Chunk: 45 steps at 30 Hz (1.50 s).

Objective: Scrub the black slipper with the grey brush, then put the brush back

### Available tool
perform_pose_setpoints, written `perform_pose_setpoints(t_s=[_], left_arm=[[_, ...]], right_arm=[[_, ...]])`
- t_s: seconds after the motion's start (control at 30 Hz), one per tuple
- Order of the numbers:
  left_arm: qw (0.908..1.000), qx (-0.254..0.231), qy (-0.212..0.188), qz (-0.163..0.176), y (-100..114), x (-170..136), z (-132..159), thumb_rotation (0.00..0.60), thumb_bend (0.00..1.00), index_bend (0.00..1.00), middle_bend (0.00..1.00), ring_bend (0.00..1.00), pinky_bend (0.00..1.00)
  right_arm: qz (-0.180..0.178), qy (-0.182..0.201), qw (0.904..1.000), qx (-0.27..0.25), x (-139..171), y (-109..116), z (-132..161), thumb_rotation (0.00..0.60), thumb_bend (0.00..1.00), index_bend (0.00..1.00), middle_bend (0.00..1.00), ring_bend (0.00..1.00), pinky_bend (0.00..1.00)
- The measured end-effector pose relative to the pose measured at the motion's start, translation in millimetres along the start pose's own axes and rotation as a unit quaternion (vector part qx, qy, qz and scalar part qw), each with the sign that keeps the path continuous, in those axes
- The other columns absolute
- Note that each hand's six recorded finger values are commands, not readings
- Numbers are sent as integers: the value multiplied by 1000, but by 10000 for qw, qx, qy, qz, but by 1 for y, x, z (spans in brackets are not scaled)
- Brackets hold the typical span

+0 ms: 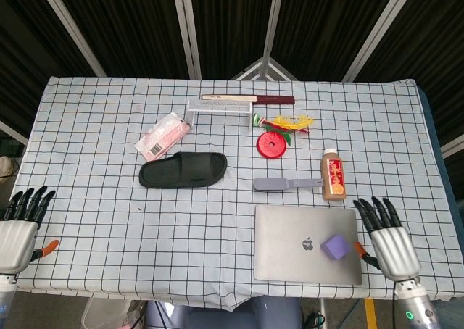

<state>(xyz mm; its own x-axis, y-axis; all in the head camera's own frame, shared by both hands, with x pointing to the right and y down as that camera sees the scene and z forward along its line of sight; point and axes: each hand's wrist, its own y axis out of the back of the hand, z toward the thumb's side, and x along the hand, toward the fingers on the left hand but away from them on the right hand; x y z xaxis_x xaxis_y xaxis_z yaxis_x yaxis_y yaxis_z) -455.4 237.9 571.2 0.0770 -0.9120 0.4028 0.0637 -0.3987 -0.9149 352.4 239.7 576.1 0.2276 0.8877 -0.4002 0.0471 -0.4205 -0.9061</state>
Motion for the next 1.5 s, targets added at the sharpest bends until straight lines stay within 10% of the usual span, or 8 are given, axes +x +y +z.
perform_pose_setpoints(t_s=[0.23, 0.77, 1.5], left_arm=[[9999, 104, -2, -46, -3, 4, 1, 600, 72, 0, 26, 19, 6], [9996, 200, 128, -136, -8, 14, -7, 600, 69, 0, 24, 19, 6], [9992, 212, 300, -170, -10, 15, -16, 600, 69, 0, 26, 19, 6]], right_arm=[[93, 814, 9966, -70, -54, -3, 52, 600, 345, 125, 207, 58, 69], [1077, 989, 9887, 325, -171, -63, 116, 600, 345, 288, 291, 99, 91], [1186, 940, 9823, 1099, -207, -74, 120, 600, 345, 337, 310, 102, 108]])
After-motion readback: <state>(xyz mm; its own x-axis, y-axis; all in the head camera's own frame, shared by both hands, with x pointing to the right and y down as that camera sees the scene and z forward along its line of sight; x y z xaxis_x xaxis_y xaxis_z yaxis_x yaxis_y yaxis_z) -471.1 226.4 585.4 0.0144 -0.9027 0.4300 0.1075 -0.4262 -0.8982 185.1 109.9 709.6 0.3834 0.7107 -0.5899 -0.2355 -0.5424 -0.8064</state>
